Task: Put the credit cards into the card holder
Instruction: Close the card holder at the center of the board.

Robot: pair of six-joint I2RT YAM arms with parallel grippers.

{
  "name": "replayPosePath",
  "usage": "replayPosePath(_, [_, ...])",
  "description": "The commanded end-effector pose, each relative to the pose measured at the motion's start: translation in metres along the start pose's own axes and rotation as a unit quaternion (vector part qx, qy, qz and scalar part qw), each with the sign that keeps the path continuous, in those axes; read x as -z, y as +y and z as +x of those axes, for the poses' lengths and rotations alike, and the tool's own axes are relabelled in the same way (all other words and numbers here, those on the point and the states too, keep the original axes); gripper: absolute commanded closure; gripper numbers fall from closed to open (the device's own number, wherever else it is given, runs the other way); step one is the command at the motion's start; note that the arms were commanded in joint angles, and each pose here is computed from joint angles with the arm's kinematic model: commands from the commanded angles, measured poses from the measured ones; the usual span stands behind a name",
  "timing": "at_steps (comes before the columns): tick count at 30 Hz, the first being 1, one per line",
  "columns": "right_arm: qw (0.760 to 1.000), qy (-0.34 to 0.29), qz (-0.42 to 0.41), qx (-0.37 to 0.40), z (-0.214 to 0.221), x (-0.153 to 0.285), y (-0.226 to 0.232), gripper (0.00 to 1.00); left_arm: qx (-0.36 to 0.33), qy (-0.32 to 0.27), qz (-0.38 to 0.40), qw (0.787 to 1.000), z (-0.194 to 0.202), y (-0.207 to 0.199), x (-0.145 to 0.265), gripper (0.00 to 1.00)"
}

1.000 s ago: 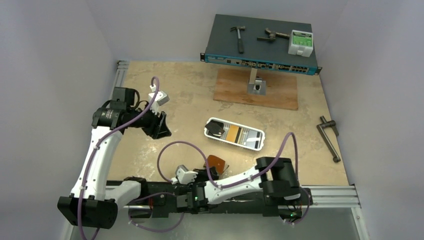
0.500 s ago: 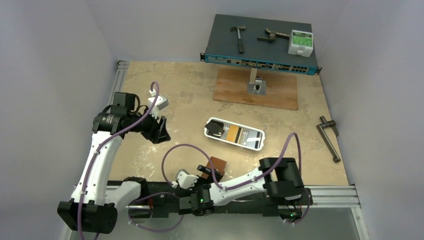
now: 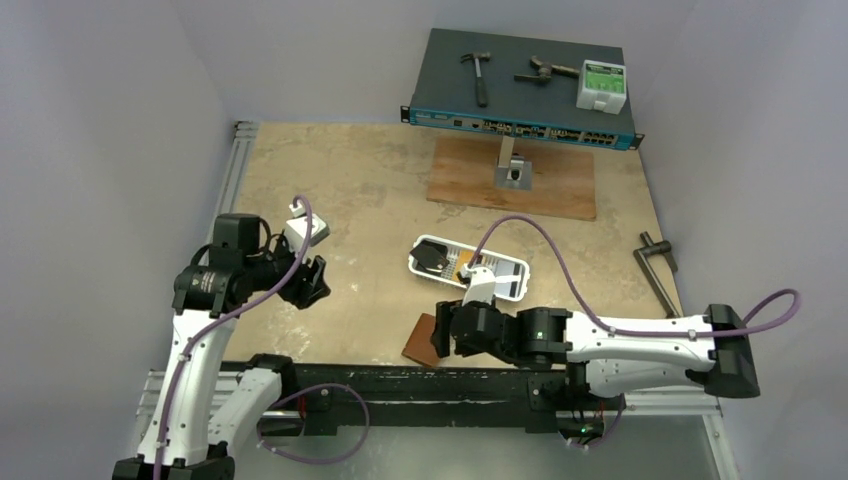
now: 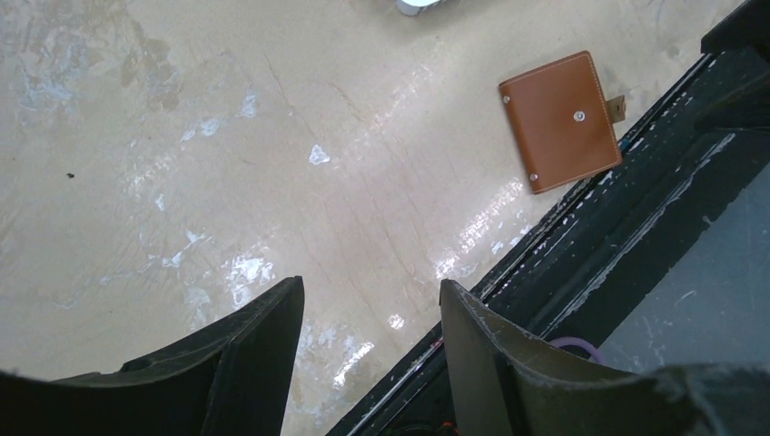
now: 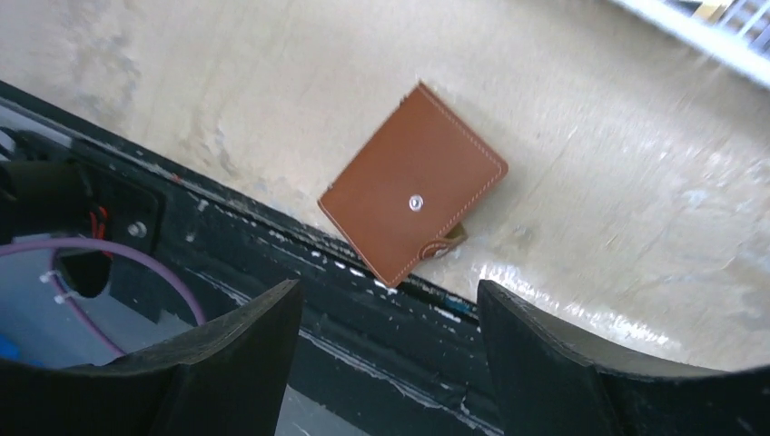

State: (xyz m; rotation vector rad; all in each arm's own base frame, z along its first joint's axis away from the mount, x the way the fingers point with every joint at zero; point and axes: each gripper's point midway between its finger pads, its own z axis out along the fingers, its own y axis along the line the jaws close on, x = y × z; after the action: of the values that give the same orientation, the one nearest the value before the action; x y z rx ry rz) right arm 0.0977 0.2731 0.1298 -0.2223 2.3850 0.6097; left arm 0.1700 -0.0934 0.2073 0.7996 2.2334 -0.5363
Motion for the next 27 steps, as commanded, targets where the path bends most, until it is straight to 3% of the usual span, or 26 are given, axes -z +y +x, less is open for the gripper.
replayPosePath(1, [0.996, 0.083, 0.007, -0.043, 0.040, -0.014, 0.005, 0.28, -0.036, -0.012, -0.024, 0.999, 0.007, 0.008, -0.002, 0.44])
replayPosePath(7, [0.989, 0.136, 0.036, -0.050, 0.065, -0.037, 0.001, 0.32, -0.086, -0.029, -0.037, 0.995, 0.013, 0.010, -0.003, 0.42])
replayPosePath(11, [0.987, 0.132, 0.069, -0.058, 0.060, -0.054, -0.014, 0.40, -0.097, -0.019, -0.029, 0.995, 0.016, 0.012, -0.007, 0.41])
replayPosePath(18, [0.989, 0.117, 0.051, -0.071, 0.043, -0.089, -0.022, 0.46, -0.111, -0.009, -0.023, 0.994, 0.025, 0.014, -0.014, 0.41])
replayPosePath(24, [0.992, 0.099, 0.071, 0.019, 0.005, -0.116, -0.013, 0.67, -0.121, -0.022, -0.020, 0.992, 0.026, 0.014, -0.019, 0.41])
replayPosePath(27, [0.990, 0.092, 0.084, 0.068, -0.015, -0.127, -0.004, 0.69, -0.123, -0.018, -0.017, 0.992, 0.031, 0.015, -0.024, 0.41])
